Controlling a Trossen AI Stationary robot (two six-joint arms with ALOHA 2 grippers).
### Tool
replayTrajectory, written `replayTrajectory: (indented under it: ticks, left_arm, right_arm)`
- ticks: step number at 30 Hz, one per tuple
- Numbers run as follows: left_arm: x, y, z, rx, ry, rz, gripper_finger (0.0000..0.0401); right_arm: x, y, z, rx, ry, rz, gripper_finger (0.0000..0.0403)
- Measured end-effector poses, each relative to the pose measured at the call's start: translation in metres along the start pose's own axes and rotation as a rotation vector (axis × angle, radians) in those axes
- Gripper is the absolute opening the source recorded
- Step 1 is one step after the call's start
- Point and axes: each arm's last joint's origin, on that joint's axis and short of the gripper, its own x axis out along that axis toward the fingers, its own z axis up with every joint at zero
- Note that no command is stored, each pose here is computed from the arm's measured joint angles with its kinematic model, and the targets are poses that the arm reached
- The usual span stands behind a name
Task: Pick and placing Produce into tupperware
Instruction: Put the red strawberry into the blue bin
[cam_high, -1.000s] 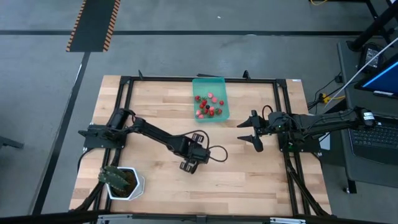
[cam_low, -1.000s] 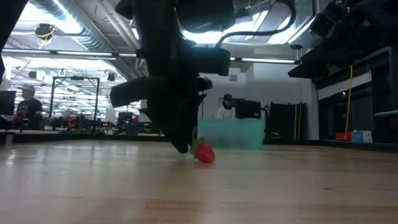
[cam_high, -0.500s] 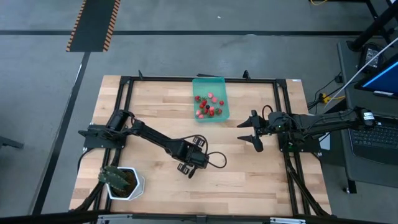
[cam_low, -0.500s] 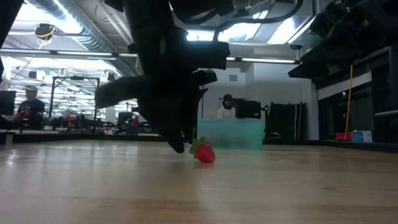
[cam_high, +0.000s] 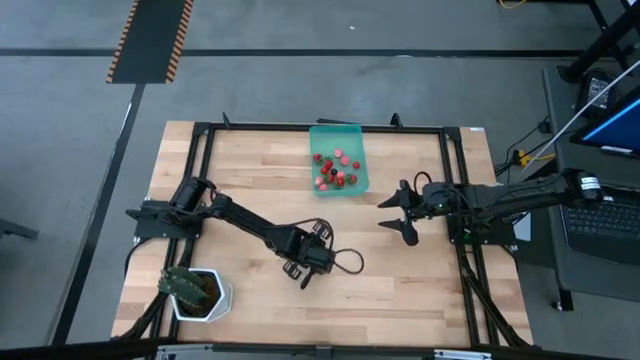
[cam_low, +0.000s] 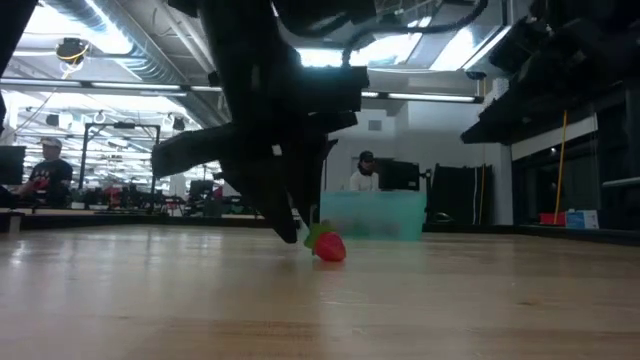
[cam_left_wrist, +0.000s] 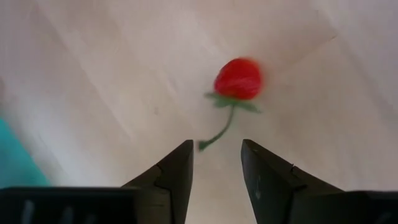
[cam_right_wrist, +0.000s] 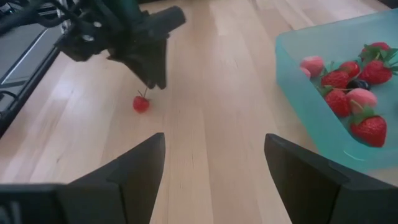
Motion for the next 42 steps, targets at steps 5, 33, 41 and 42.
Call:
replayTrajectory:
  ticks: [5,33,41,42]
  left_arm:
    - [-0.002,-0.004,0.002,0.014,-0.006,0.008,0.0122]
    - [-0.018,0.013,0.019,-0.204,-0.116,-0.035,0.0111]
    - [-0.019,0.013,0.025,-0.299,-0.197,-0.126,0.0106]
    - [-0.019,0.013,0.026,-0.302,-0.204,-0.126,0.0106]
  right_arm:
    - [0.006,0.0,0.0,-0.004,-0.003,0.0,0.0275]
    - [0.008,0.0,0.001,-0.008,-0.018,0.004,0.0275]
    - [0.008,0.0,0.001,-0.006,-0.018,0.004,0.0275]
    - [0.008,0.0,0.001,-0.006,-0.018,0.004,0.0275]
